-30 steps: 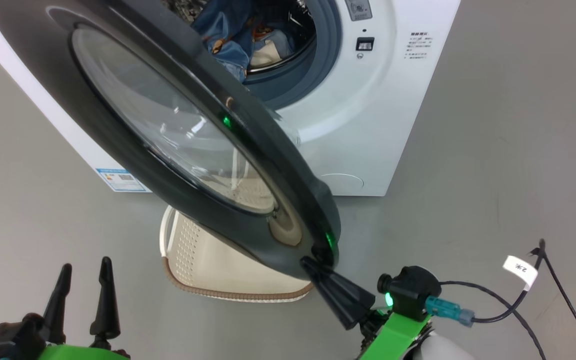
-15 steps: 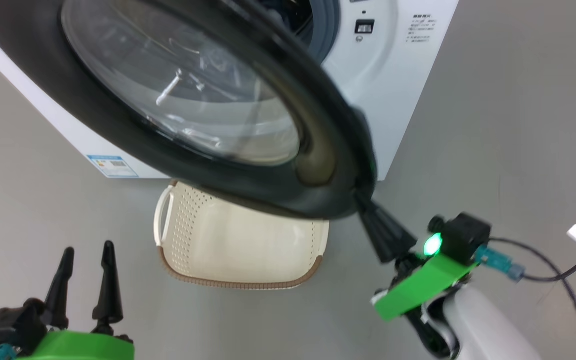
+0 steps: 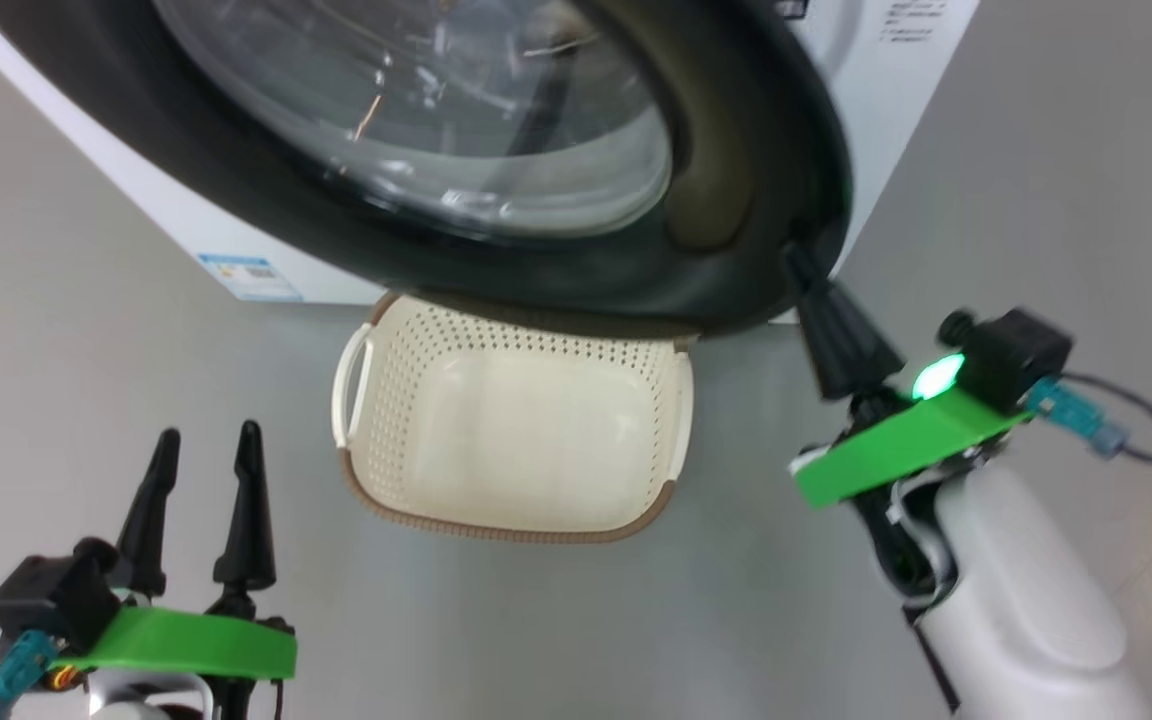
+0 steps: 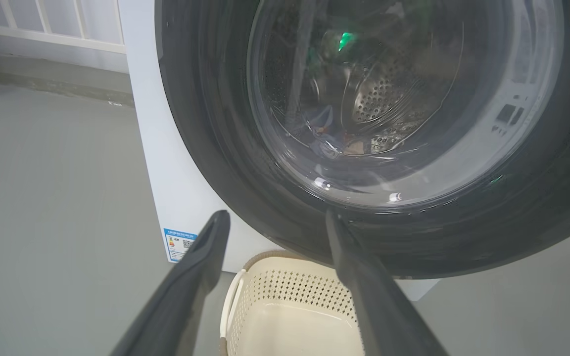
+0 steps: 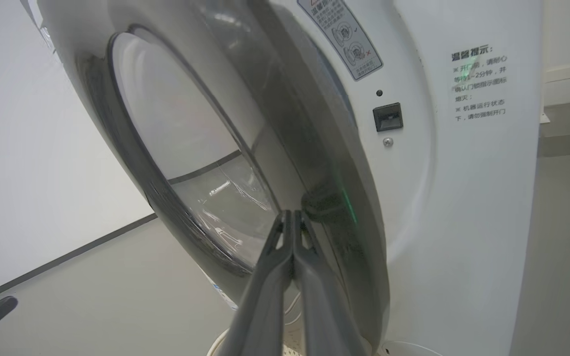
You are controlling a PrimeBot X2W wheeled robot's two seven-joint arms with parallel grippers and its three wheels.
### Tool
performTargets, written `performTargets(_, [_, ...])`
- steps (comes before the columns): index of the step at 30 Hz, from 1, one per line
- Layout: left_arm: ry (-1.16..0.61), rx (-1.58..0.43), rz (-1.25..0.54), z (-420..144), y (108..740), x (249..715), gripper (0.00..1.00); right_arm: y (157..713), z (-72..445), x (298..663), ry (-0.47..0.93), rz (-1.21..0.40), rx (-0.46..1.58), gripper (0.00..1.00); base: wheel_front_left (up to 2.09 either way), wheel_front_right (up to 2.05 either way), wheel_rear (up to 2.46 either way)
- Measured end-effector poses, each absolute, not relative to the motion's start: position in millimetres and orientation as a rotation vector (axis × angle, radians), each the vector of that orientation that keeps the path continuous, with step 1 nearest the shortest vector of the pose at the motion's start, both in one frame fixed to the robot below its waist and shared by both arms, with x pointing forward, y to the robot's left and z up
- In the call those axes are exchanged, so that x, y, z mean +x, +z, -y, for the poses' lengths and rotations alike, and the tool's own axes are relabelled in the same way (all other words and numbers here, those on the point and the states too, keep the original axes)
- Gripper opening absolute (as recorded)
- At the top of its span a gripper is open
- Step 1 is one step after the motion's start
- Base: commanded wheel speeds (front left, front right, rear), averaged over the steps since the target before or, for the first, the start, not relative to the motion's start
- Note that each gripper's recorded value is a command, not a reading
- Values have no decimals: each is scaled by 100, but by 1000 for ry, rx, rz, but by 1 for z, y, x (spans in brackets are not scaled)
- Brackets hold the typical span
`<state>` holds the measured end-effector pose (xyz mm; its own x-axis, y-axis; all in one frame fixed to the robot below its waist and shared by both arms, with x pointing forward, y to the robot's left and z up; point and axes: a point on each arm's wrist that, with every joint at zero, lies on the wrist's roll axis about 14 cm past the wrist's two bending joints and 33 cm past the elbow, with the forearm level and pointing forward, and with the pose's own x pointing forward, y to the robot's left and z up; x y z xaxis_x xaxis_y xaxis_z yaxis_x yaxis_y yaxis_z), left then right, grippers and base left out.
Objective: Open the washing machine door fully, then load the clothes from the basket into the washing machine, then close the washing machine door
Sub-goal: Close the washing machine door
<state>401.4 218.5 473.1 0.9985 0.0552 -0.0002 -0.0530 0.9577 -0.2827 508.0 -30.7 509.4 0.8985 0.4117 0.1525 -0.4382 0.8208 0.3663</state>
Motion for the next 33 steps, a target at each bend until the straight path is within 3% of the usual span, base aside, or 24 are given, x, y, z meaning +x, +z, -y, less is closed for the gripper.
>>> performTargets(20, [53, -280, 4, -219, 466, 429, 100, 513, 48, 599, 339, 142, 448, 0, 0, 0, 0])
performTargets(31, [74, -271, -9, -226, 461, 430, 100, 508, 32, 607, 365, 136, 457, 0, 0, 0, 0])
performTargets(32, [74, -272, -7, -226, 462, 430, 100, 511, 32, 606, 370, 140, 452, 1, 0, 0, 0])
performTargets(33, [74, -272, -5, -226, 462, 429, 100, 513, 31, 604, 377, 143, 446, 9, 0, 0, 0])
